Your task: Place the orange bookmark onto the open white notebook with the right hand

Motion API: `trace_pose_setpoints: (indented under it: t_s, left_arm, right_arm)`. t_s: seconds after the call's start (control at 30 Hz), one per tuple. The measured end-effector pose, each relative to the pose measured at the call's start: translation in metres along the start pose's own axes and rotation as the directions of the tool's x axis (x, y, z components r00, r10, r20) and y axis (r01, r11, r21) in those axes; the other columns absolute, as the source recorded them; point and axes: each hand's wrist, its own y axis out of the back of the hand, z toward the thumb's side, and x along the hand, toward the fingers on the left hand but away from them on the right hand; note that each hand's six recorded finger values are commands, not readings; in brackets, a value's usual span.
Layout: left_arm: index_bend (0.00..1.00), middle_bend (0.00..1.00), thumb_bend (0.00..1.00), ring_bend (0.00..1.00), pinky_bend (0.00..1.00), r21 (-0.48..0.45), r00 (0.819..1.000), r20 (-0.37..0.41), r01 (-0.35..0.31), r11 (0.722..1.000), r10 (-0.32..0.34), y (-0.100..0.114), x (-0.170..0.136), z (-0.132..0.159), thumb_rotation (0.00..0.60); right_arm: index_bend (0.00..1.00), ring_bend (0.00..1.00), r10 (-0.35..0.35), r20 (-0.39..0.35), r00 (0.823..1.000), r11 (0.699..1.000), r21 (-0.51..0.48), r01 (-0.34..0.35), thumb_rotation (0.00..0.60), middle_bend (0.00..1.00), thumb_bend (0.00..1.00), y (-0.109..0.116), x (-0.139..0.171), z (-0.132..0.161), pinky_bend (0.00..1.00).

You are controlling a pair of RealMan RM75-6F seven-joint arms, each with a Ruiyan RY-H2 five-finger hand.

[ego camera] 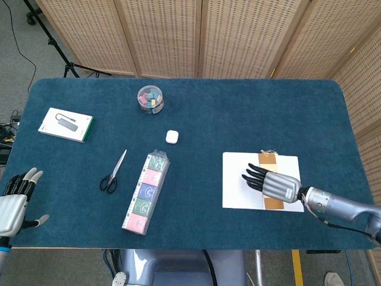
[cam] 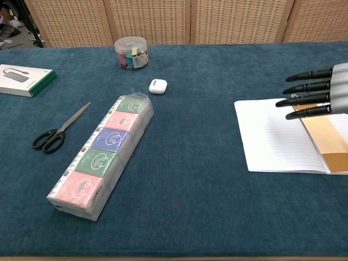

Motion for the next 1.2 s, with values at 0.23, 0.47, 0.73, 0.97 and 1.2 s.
trace_pose_setpoints:
  t_s: [0.23,0.47,0.73,0.97,1.2]
  left_arm:
    - [0.0,0.0,0.0,0.0,0.0,-0.011,1.0,0.009,0.012,1.0,-0.011,0.0,-0.001,0.0,0.6]
    - [0.0,0.0,0.0,0.0,0.0,-0.028,1.0,0.012,0.001,1.0,-0.001,0.007,-0.005,0.0,0.6]
    - [0.0,0.0,0.0,0.0,0.0,-0.062,1.0,0.005,0.008,0.998,-0.008,0.011,-0.013,-0.004,0.6]
    - [0.0,0.0,0.0,0.0,0.0,-0.079,1.0,-0.025,-0.004,0.997,0.002,0.015,-0.015,-0.009,0.6]
    - [0.0,0.0,0.0,0.0,0.0,-0.075,0.998,-0.061,-0.034,0.997,0.03,0.019,-0.018,-0.014,0.6]
  right_arm:
    - [0.12,0.0,0.006,0.19,0.982,0.946,-0.32,0.056,0.6,0.01,0.45,0.012,0.016,-0.026,0.0]
    - [0.13,0.0,0.041,0.43,0.902,0.8,-0.554,0.228,0.6,0.03,0.46,0.022,0.059,-0.046,0.0]
    - [0.13,0.0,0.172,0.714,0.679,0.666,-0.592,0.454,0.6,0.02,0.39,0.008,0.123,-0.037,0.0]
    - [0.12,0.0,0.294,0.813,0.502,0.556,-0.573,0.602,0.6,0.0,0.03,-0.004,0.163,0.0,0.0]
    - [0.03,0.0,0.338,0.848,0.409,0.463,-0.528,0.712,0.6,0.0,0.0,-0.005,0.178,0.034,0.0]
